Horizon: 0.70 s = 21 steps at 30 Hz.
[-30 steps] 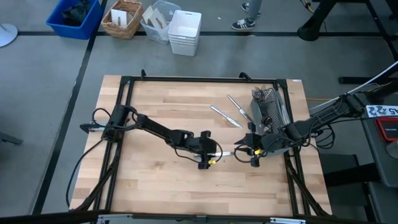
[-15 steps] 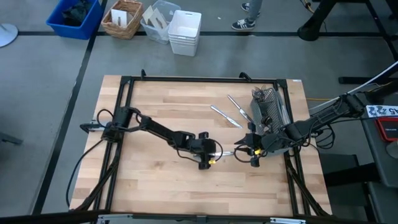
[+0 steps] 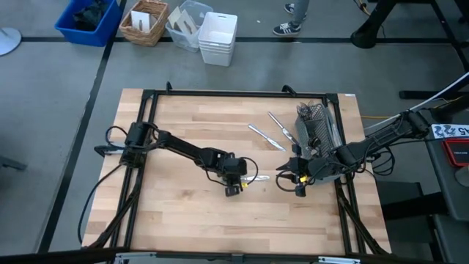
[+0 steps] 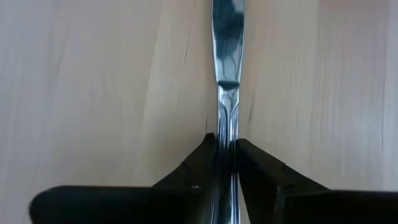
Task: Sort silverware
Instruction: Put the bottom knife into the middle section of the utensil holder
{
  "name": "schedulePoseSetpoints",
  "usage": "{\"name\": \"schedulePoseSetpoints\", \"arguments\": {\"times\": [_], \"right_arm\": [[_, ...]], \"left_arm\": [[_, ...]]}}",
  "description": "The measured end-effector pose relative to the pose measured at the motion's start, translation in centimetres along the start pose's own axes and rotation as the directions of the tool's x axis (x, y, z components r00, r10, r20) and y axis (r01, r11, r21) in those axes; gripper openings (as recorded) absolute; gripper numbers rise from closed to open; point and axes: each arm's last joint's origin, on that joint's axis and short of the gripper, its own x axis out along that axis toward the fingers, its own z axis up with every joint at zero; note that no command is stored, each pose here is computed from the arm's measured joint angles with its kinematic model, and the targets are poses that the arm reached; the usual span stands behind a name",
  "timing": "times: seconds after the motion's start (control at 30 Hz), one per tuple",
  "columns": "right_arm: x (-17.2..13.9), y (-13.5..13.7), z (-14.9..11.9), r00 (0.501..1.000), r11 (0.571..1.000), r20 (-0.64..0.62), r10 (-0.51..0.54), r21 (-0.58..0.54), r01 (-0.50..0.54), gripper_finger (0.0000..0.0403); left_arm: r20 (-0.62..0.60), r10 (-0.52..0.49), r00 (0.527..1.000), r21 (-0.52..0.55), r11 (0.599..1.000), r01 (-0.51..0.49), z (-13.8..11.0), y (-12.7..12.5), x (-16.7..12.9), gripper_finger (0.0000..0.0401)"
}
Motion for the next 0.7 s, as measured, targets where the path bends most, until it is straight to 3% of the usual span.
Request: {"name": "schedulePoseSetpoints", "arguments": {"times": [0.33, 0.7], "right_arm": [[0.0, 0.0, 0.0, 1.0, 1.0, 0.0, 0.0, 0.0, 0.0, 0.0101], [0.0, 0.0, 0.0, 1.0, 1.0, -0.003, -0.001, 0.002, 0.001, 0.0101]], "left_arm": [[-0.234, 0.015, 0.972, -0.045, 0.999, -0.026, -2.0, 0.3, -1.3, 0.0063], [-0.345, -0.026, 0.938, -0.065, 0.998, 0.003, -3.2, -0.5, -4.3, 0.0062]]}}
